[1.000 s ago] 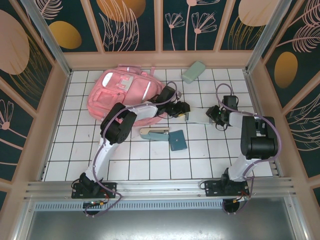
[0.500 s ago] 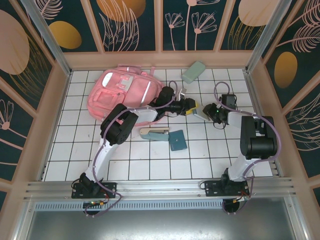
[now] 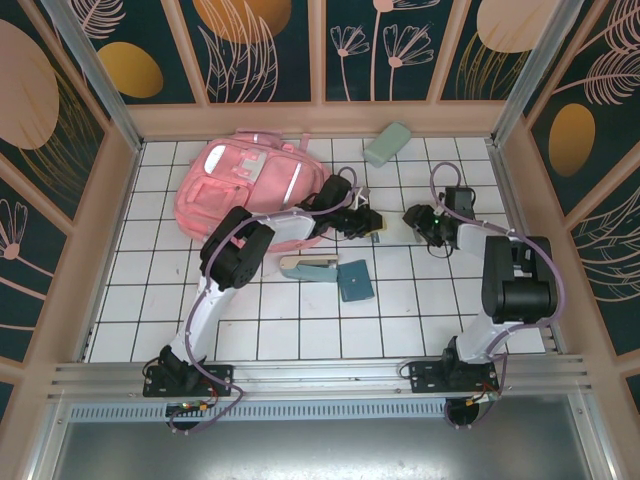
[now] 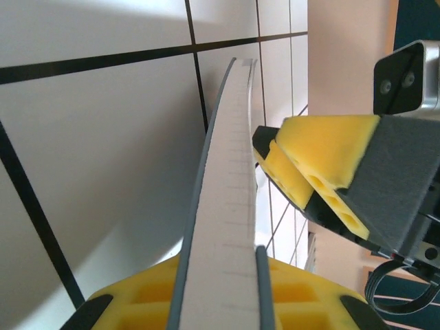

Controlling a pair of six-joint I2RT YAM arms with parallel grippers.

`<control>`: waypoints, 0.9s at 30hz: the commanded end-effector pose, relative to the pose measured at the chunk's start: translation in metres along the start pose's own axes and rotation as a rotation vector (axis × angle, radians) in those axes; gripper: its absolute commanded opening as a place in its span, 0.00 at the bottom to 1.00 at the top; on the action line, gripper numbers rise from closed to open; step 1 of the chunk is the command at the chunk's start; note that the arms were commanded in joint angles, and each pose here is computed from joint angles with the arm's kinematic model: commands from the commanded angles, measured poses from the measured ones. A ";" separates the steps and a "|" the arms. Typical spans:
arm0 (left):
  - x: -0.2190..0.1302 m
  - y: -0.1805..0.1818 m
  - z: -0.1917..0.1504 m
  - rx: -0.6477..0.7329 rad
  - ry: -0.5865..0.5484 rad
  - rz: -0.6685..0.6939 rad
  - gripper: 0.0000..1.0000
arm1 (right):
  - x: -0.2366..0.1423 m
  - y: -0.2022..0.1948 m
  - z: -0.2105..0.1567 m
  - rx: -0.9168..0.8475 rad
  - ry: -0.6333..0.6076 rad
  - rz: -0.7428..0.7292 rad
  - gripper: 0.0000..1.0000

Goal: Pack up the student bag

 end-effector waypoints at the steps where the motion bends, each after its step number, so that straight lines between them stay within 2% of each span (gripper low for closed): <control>1: -0.029 -0.054 0.017 0.138 -0.036 -0.096 0.05 | -0.021 0.006 0.004 -0.003 0.005 0.062 0.63; 7: -0.055 -0.075 0.023 0.187 -0.004 -0.201 0.00 | -0.045 0.012 0.012 -0.015 0.031 0.276 0.72; 16: -0.073 -0.089 0.025 0.211 0.018 -0.295 0.00 | -0.052 0.027 0.010 -0.033 0.129 0.575 0.72; 19: -0.074 -0.089 0.025 0.210 0.021 -0.299 0.00 | -0.053 0.029 0.010 -0.033 0.141 0.613 0.61; 22: -0.074 -0.089 0.025 0.207 0.019 -0.298 0.01 | -0.054 0.031 0.011 -0.032 0.146 0.639 0.35; 25: -0.075 -0.088 0.027 0.208 0.005 -0.270 0.08 | -0.055 0.029 0.012 -0.026 0.135 0.627 0.02; 27: -0.079 -0.085 0.029 0.210 -0.012 -0.233 0.17 | -0.056 0.028 0.013 -0.020 0.123 0.615 0.00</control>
Point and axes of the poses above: each hand's point on the last joint's axis, 136 mm out from that joint toward the fingers, its own x axis out along the fingers, its own y axis along the line the jaws close on, z = x × y, the point moved 9 cm from there along -x, back along the fingers, and after that the axes turned 2 degrees about x, right-handed, at the moved point
